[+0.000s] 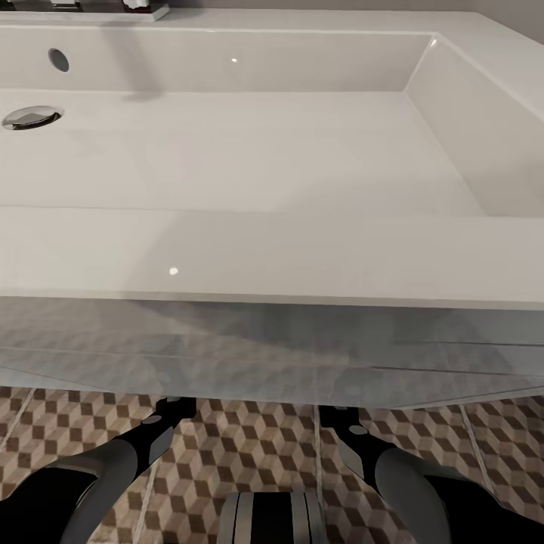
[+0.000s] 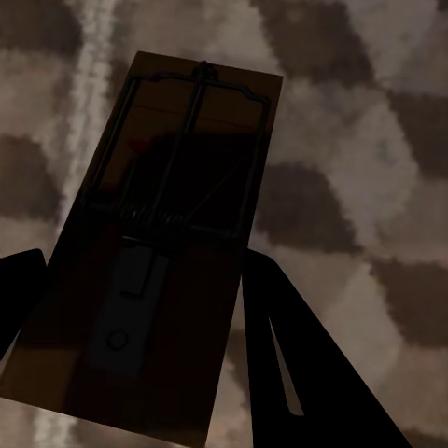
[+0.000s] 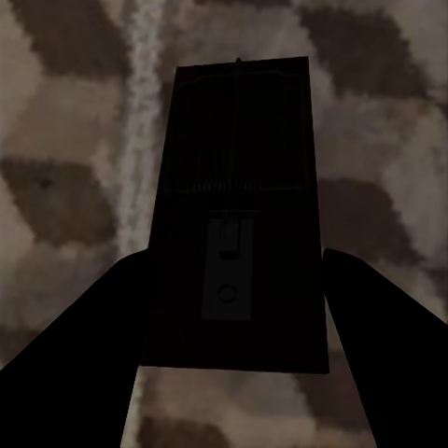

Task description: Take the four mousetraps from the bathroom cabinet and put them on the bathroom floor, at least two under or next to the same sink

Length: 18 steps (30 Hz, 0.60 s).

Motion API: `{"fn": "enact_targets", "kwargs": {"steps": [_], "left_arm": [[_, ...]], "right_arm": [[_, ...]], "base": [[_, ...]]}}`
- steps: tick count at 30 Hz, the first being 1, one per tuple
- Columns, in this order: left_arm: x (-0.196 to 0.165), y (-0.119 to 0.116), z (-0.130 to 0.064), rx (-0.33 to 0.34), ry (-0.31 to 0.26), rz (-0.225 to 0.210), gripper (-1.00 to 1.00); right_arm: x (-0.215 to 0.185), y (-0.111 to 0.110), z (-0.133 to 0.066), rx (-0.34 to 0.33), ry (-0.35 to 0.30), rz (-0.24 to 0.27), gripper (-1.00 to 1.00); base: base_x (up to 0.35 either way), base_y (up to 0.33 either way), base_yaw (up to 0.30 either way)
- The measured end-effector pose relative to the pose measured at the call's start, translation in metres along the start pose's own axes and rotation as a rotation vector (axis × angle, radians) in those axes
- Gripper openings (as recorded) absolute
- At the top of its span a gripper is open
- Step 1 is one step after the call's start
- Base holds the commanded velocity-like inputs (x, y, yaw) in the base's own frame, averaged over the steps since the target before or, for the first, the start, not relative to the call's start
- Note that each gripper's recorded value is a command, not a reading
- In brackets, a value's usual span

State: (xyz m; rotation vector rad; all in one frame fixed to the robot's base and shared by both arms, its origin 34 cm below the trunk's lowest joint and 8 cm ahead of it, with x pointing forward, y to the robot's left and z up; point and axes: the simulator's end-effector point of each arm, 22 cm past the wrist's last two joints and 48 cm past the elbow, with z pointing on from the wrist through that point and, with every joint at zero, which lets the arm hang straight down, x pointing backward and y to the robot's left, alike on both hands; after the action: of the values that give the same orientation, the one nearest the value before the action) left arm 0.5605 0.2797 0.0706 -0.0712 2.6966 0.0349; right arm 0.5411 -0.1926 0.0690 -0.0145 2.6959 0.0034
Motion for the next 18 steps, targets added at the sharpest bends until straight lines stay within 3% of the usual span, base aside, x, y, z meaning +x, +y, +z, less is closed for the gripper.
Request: {"fn": "enact_targets", "kwargs": {"steps": [12, 13, 18], "left_arm": [[-0.0001, 0.0000, 0.0000, 0.000, 0.000, 0.000, -1.00], [-0.0001, 0.0000, 0.0000, 0.000, 0.000, 0.000, -1.00], [-0.0002, 0.0000, 0.0000, 0.000, 0.000, 0.000, -1.00]], "right_arm": [[-0.0002, -0.0052, 0.0003, 0.007, -0.001, 0.002, -1.00], [-0.0002, -0.0054, 0.0004, 0.008, -0.001, 0.002, 1.00], [-0.0003, -0.0068, 0.0004, 0.010, -0.002, 0.004, 1.00]], "base": [[0.000, 0.000, 0.000], [0.000, 0.000, 0.000], [0.000, 0.000, 0.000]]}}
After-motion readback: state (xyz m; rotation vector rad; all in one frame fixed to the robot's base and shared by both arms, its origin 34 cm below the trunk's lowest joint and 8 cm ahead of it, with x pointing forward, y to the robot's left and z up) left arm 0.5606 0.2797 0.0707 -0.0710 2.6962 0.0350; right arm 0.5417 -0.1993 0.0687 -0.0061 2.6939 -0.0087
